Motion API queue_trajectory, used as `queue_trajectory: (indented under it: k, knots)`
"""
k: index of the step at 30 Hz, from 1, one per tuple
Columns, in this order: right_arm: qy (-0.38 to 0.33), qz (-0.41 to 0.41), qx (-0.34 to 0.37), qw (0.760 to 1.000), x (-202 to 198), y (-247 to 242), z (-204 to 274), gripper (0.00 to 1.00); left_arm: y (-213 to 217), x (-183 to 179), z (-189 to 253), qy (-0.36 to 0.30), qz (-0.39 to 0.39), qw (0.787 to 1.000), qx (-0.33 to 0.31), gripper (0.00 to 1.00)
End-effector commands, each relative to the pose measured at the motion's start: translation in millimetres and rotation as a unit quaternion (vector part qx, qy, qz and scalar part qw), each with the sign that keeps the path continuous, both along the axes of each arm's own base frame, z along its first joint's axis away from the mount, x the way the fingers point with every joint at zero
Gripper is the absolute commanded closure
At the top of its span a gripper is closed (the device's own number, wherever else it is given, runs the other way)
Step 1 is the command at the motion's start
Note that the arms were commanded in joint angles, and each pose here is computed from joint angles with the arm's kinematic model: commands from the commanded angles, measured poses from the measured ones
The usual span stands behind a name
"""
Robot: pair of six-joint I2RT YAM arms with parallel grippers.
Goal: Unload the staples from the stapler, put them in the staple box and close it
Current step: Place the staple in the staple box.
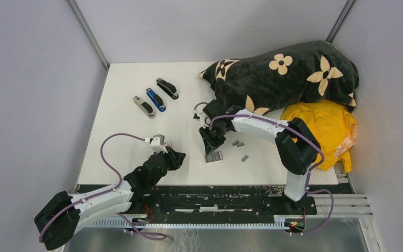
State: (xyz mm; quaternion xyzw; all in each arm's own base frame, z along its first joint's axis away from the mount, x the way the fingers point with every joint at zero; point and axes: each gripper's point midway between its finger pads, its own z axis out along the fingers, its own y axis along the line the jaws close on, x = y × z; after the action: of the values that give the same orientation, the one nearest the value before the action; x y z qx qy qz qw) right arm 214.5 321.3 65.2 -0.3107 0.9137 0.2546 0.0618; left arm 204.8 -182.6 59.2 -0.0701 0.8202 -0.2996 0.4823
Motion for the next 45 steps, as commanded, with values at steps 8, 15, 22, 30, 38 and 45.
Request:
queue_trajectory:
  k: [8, 15, 22, 30, 38, 45]
  knots:
    - [-0.018, -0.024, -0.008, 1.0, 5.8, 13.8, -0.4, 0.77, 7.6, 5.8, -1.9, -0.018, 0.015, 0.999, 0.023, 0.67]
    - [-0.025, -0.033, -0.014, 0.999, 9.1, 16.4, -4.5, 0.77, 8.4, 6.0, -3.4, -0.016, 0.017, 0.999, 0.023, 0.67]
    - [-0.025, -0.041, -0.015, 0.999, 11.4, 19.9, -9.7, 0.77, 8.0, 6.3, -4.1, -0.015, 0.017, 0.999, 0.024, 0.67]
    - [-0.034, -0.048, -0.026, 0.998, 13.7, 16.9, -12.5, 0.76, 8.0, 6.1, -4.8, -0.015, 0.017, 0.999, 0.024, 0.67]
    - [-0.038, -0.048, -0.032, 0.998, 13.4, 15.4, -15.6, 0.76, 8.3, 6.1, -4.9, -0.015, 0.017, 0.999, 0.024, 0.67]
    - [-0.041, -0.048, -0.036, 0.997, 13.7, 14.6, -17.4, 0.76, 8.1, 6.0, -5.1, -0.014, 0.017, 0.999, 0.024, 0.67]
